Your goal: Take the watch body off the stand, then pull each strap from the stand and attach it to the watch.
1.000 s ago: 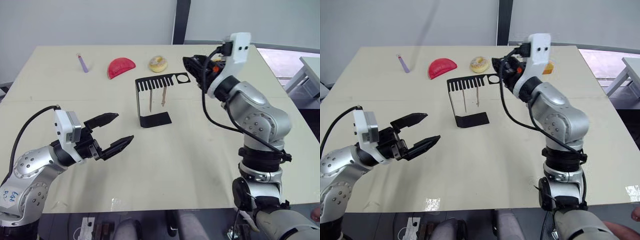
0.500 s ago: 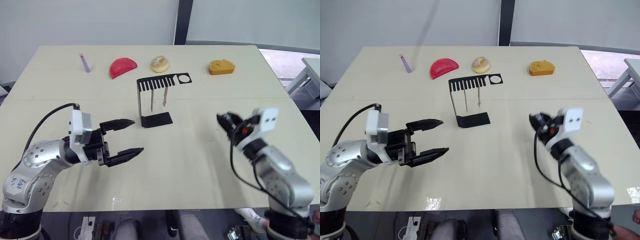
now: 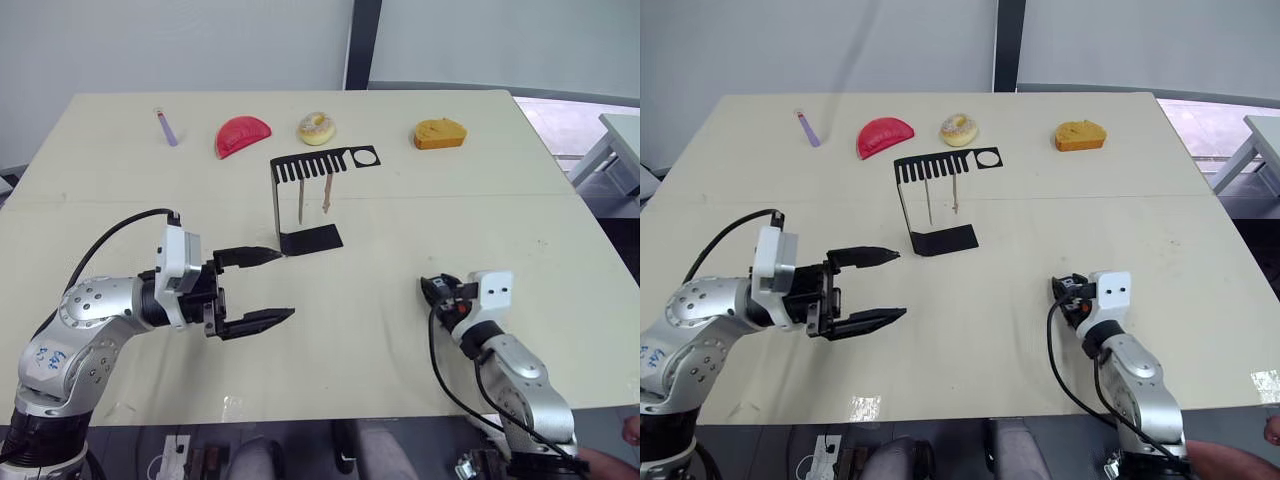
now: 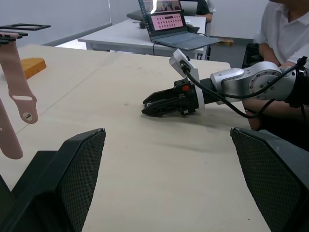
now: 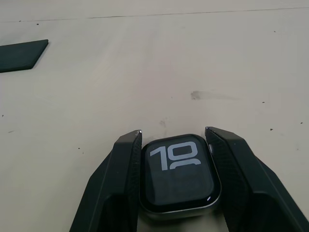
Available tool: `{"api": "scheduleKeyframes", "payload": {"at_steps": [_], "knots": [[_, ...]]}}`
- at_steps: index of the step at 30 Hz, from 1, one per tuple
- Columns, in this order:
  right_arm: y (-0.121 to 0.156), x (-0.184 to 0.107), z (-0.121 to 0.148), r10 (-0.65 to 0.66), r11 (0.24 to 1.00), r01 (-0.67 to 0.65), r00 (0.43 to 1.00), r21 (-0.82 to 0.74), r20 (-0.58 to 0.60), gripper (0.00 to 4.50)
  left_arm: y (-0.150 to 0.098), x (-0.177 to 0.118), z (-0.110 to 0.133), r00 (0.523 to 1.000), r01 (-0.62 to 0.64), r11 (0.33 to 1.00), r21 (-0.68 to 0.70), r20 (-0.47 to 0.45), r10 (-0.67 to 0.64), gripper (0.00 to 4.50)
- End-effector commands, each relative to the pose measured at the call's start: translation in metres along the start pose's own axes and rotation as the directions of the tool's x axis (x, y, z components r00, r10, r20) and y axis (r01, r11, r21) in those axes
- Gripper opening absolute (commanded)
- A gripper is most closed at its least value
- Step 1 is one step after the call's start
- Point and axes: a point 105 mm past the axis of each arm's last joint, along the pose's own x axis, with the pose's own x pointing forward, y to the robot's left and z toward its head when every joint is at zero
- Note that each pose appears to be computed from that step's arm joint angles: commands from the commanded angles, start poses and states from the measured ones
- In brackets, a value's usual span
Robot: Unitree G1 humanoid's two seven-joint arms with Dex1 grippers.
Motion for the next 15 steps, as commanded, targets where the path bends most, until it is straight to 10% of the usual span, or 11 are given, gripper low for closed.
{"api": "scheduleKeyframes", "payload": {"at_steps": [1,7,15], "knots": [[-0.003,-0.003,-0.003,-0.003,1.000,0.003,1.000,0.010,0.014,1.58,-0.003,0.000,0.008,1.000,0.004,0.999,0.038,0.004,-0.004,4.50],[-0.013,-0.005,0.011,0.021,1.000,-0.019,0.998,-0.019,0.064,4.47,-0.001,-0.003,0.007,1.000,-0.006,0.999,0.035,-0.003,0.006,4.50],[-0.011,-0.031,0.061,0.249,0.965,-0.237,0.962,-0.112,0.114,4.47,0.007,-0.033,-0.009,0.990,-0.125,0.992,0.010,-0.061,0.125,4.50]]}}
